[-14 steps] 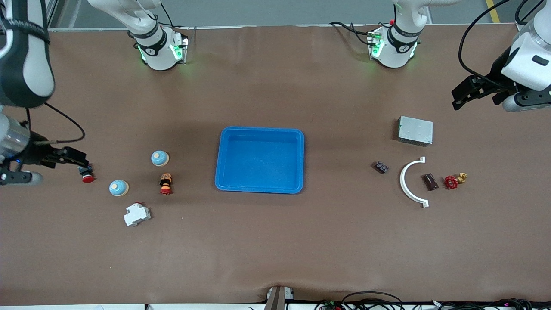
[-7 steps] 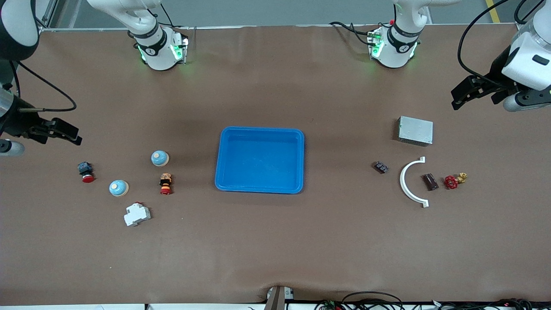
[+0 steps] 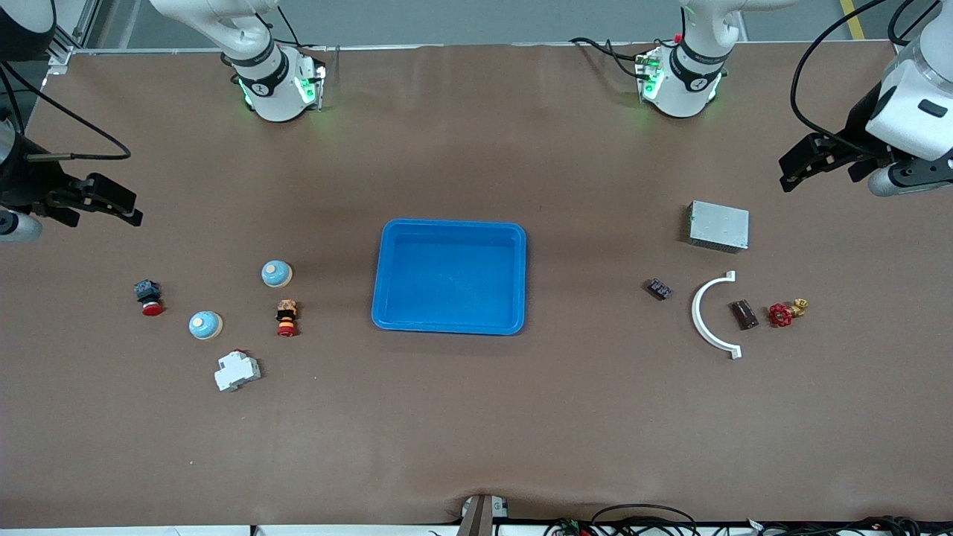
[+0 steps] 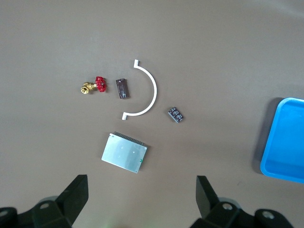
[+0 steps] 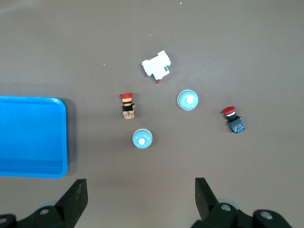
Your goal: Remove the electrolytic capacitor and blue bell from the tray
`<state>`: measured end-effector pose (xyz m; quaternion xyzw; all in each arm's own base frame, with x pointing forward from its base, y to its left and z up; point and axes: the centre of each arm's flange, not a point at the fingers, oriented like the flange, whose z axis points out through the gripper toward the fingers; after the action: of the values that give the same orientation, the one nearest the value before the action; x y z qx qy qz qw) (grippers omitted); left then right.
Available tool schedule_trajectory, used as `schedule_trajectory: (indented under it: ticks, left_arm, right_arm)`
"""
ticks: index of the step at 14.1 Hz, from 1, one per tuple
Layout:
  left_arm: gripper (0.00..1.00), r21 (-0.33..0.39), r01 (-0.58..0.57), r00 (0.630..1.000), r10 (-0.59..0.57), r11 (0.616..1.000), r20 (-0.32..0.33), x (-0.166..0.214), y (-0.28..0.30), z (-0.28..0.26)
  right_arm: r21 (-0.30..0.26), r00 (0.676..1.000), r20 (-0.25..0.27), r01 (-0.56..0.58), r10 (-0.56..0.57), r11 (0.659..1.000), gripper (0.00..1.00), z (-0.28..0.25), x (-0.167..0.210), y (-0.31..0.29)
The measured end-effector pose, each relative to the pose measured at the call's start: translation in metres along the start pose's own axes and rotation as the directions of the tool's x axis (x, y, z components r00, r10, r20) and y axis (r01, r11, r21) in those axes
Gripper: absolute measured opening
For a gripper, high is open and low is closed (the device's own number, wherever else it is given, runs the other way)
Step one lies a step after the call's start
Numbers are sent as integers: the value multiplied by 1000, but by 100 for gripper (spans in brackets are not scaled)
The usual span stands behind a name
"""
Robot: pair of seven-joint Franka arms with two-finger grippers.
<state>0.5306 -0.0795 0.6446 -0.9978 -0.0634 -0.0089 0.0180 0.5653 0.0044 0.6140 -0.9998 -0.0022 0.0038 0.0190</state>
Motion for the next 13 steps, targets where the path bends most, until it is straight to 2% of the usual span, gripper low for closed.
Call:
schedule_trajectory:
  ticks: [8,13]
  left_arm:
    - [100,-1,-18,1000,18,1000,-4,0,0,-2]
    - [100,-1,-40,999,40,999,-4,0,-1,-2]
  right_arm:
    - [2,998,57,0,0,1000,100,-4,-12,8]
    - [3,999,45,-2,2,1000,100,-14,-19,10]
